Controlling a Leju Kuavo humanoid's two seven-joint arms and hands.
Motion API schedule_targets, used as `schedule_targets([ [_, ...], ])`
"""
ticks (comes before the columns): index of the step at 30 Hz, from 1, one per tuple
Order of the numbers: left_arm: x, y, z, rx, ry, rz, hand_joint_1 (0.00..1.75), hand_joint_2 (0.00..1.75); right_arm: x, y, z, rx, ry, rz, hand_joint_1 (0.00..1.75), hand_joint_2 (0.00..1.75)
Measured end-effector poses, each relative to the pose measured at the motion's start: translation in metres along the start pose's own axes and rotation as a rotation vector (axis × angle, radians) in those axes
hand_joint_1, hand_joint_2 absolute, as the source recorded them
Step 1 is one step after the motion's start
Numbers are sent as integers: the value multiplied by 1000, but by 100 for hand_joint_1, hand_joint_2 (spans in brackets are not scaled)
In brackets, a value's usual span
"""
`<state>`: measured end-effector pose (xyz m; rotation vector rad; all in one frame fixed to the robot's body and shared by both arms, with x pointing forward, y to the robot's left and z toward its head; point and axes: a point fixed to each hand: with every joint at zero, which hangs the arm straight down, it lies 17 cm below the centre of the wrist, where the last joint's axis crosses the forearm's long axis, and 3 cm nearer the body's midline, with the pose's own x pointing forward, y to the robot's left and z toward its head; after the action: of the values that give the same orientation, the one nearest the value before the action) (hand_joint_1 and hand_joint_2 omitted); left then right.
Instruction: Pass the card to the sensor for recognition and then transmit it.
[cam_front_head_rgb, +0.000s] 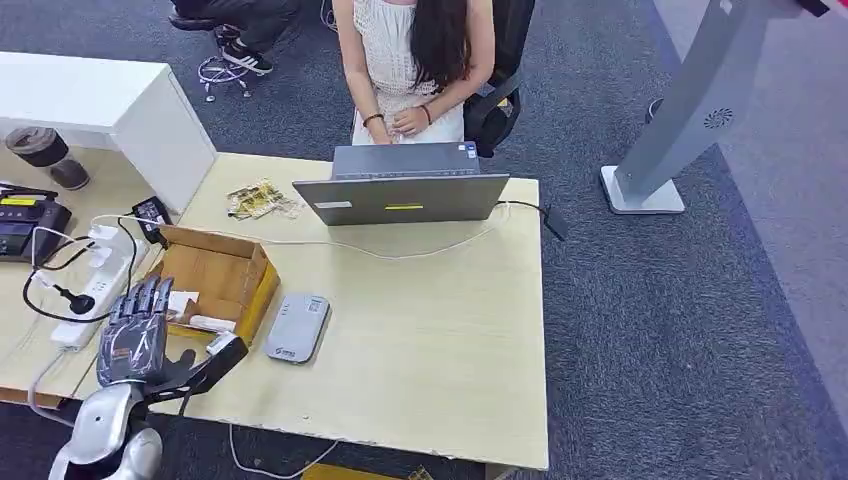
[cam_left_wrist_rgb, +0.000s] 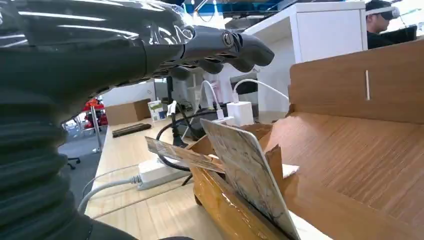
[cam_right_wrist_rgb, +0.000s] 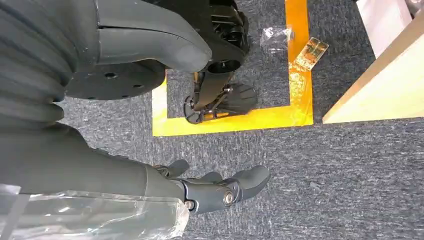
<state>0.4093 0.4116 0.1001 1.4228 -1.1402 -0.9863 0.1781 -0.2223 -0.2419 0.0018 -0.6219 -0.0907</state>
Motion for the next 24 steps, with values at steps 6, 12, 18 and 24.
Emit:
schedule_targets([
  [6, 6, -4, -8, -8, -12, -25, 0, 175, 7, 0, -2, -1, -14, -3, 0, 175],
  [12, 22, -5, -7, -21, -28, -23, 0, 175, 12, -1, -3, -6, -28, -20, 0, 175],
  [18, 33, 1, -8, -2, -53, -16, 0, 175, 17, -2, -4, -3, -43, -21, 0, 175],
  [24, 46, 4, -7, 11, -82, -12, 0, 175, 17, -1, -4, 0, -43, -22, 0, 175],
])
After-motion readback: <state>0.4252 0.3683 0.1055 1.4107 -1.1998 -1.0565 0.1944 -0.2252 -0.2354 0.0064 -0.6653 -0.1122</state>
